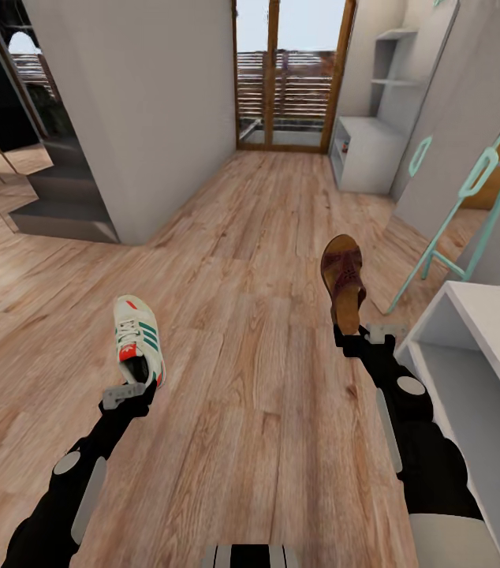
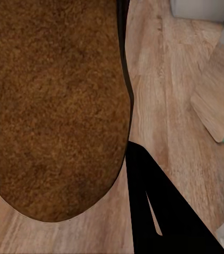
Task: Pick up the two gym shoes and the two sandals from the corridor floor and place them onto the hallstand (shoe rack) in the corridor, making sure they are on the rack and not on the floor. Arrange them so the two gym shoes are next to each other and the two sandals are next to each other.
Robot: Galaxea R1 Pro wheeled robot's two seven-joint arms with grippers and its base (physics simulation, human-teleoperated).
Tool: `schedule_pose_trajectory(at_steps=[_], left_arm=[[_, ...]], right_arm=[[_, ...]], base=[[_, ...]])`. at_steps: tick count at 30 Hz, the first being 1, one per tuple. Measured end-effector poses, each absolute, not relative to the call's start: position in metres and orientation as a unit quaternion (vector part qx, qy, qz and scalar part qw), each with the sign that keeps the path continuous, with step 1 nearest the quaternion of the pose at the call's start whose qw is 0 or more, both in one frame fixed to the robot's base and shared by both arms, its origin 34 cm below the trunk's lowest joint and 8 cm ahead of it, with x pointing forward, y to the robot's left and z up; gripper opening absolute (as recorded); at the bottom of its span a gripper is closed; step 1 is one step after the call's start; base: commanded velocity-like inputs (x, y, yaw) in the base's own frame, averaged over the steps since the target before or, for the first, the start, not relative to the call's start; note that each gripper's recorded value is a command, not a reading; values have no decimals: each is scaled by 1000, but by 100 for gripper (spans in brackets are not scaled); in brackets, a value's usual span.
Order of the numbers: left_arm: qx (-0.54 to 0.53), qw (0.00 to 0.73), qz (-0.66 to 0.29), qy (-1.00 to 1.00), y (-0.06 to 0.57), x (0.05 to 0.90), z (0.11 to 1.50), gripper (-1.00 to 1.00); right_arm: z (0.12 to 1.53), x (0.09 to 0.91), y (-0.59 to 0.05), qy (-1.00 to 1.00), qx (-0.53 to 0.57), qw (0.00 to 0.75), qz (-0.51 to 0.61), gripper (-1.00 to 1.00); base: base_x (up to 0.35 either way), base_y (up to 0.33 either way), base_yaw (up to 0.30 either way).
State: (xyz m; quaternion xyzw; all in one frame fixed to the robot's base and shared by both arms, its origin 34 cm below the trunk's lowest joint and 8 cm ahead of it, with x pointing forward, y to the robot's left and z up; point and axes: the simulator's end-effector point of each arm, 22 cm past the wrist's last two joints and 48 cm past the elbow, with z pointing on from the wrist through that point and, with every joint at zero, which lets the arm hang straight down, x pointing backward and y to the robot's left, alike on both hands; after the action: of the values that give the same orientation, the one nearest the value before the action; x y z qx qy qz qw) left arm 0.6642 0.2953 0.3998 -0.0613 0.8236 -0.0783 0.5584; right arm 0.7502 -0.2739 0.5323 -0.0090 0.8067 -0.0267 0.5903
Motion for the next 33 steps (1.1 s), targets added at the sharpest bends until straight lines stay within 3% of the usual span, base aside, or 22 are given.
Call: schedule_pose_trajectory(at_steps=[22, 33], left_arm=[[-58, 584, -80, 806, 295, 673, 448, -100], [-66, 537, -92, 836, 290, 665, 427, -100]], right_arm=[[586, 751, -274, 788, -8, 615, -27, -100], [587, 751, -273, 788, -9, 616, -27, -100]], base=[[6, 0, 0], [312, 0, 0]])
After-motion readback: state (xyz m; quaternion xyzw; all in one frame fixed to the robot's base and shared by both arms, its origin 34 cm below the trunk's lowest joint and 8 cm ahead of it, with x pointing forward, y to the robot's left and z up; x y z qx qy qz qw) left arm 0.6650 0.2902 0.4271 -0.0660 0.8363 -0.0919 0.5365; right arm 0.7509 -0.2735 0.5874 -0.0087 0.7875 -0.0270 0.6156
